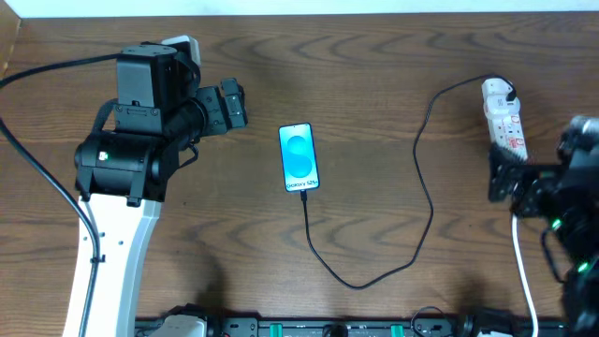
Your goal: Plug charger to phone and switch on socket
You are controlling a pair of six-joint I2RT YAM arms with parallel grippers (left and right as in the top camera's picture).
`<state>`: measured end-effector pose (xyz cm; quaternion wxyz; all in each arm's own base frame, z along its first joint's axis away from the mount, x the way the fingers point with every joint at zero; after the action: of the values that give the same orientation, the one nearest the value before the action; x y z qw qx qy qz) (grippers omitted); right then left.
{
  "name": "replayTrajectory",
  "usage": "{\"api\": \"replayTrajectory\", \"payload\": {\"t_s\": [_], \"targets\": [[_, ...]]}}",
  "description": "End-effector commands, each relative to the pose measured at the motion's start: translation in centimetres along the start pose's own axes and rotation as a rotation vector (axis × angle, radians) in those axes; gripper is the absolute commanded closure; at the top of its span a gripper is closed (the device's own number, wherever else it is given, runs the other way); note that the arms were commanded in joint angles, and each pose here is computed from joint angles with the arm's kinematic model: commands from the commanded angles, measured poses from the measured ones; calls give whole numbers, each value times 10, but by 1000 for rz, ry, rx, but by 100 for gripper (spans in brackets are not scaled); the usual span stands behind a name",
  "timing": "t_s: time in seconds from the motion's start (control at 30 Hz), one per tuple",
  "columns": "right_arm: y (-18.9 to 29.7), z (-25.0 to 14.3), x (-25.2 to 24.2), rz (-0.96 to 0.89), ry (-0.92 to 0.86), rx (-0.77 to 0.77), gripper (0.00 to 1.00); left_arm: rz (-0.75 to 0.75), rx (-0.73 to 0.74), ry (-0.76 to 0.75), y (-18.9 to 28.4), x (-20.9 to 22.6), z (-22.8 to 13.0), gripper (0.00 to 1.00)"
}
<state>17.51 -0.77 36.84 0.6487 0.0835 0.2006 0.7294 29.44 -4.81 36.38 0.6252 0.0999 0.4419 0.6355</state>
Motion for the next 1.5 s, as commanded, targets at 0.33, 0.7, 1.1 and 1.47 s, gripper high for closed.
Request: {"api": "replayTrajectory", "payload": {"t_s": [0.33, 0.7, 1.1, 1.47], "targets": [[-31, -111, 17, -188, 88, -333, 1, 6, -8, -13, 1, 1, 1, 1], [-61, -159, 29, -186, 106, -459, 1, 6, -9, -13, 1, 1, 1, 1], [-75, -189, 35, -159, 101, -312, 1, 6, -9, -13, 1, 1, 1, 1], [-75, -189, 35, -160, 101, -311, 1, 6, -9, -13, 1, 1, 1, 1]]}}
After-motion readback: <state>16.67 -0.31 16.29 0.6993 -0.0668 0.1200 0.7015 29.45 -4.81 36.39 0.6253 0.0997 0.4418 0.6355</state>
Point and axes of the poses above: each gripper's point midway between its finger pads, its own y axis back along the fingers, its own x axis along the line the jaws close on, z = x × y, the point moved 8 cm from there along y, back along the fingers, and after that the axes turned 15 degrees about y, right-handed, at the moved point
